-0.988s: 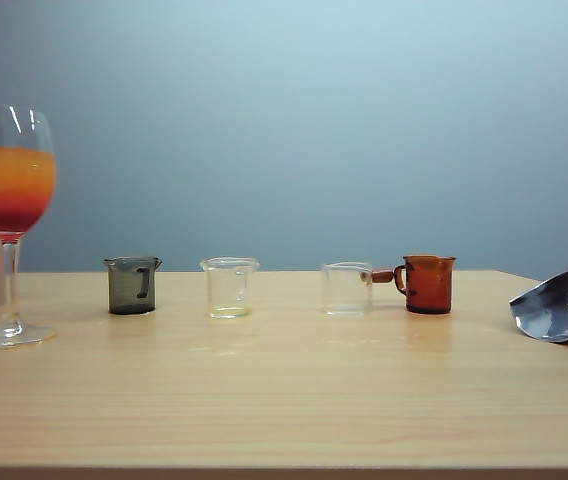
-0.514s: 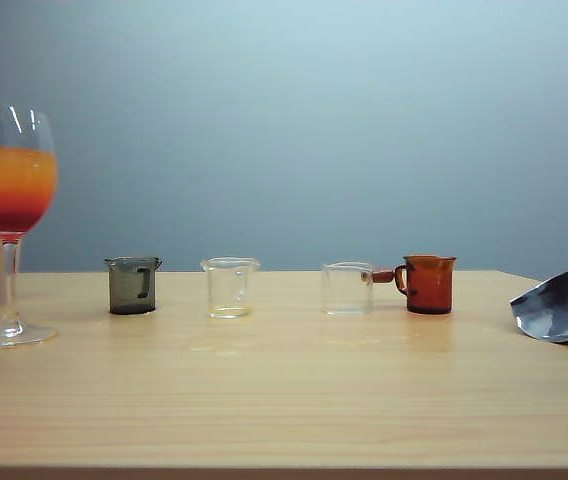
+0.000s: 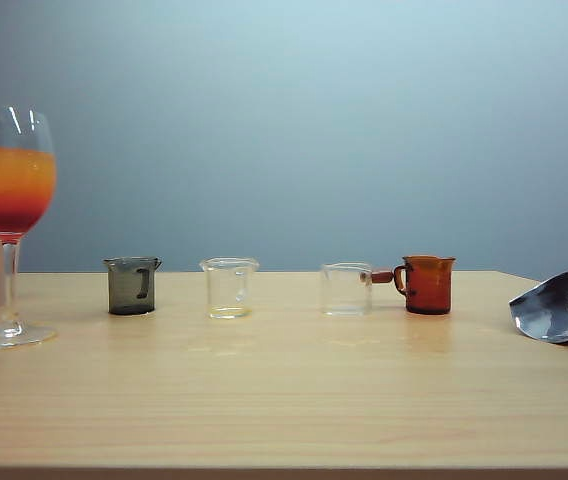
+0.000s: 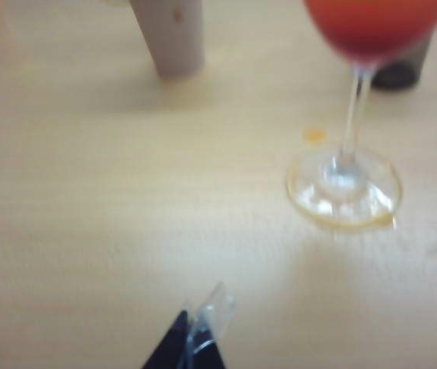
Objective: Pick up the fourth measuring cup from the left, pour the grenadine inside into the goblet, and finally put the measuring cup back in its original place.
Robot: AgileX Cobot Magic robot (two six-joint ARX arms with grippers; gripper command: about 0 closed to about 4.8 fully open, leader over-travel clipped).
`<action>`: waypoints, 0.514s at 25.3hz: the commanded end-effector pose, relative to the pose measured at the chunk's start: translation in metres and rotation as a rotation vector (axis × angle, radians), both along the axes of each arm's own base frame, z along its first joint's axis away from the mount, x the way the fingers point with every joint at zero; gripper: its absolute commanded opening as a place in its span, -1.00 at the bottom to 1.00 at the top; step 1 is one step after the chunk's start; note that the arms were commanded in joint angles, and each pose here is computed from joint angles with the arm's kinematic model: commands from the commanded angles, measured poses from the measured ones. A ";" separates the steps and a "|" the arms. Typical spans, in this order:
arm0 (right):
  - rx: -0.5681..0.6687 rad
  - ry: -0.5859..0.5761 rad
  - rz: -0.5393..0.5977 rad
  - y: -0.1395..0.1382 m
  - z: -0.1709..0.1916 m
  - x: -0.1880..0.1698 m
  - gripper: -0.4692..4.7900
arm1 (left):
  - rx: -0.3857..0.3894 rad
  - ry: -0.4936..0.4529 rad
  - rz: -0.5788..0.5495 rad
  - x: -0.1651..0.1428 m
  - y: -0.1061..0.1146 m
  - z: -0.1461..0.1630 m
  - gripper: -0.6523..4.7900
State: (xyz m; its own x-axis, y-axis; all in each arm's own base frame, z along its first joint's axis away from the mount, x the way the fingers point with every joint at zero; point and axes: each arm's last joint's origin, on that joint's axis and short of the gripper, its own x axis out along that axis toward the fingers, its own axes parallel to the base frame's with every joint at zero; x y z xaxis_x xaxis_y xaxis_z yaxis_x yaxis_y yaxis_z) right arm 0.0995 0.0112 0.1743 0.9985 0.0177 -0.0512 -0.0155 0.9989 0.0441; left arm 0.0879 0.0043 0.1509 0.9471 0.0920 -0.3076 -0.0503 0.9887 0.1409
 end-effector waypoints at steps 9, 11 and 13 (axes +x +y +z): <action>-0.001 -0.018 -0.023 0.000 0.003 0.000 -0.70 | 0.007 -0.149 -0.001 0.008 0.000 -0.001 -0.77; -0.002 -0.017 -0.022 0.000 0.003 0.000 -0.70 | 0.007 -0.149 -0.001 0.008 0.000 -0.001 -0.77; -0.001 -0.021 -0.025 -0.001 0.002 -0.001 -0.70 | 0.007 -0.149 -0.001 0.008 0.000 -0.001 -0.77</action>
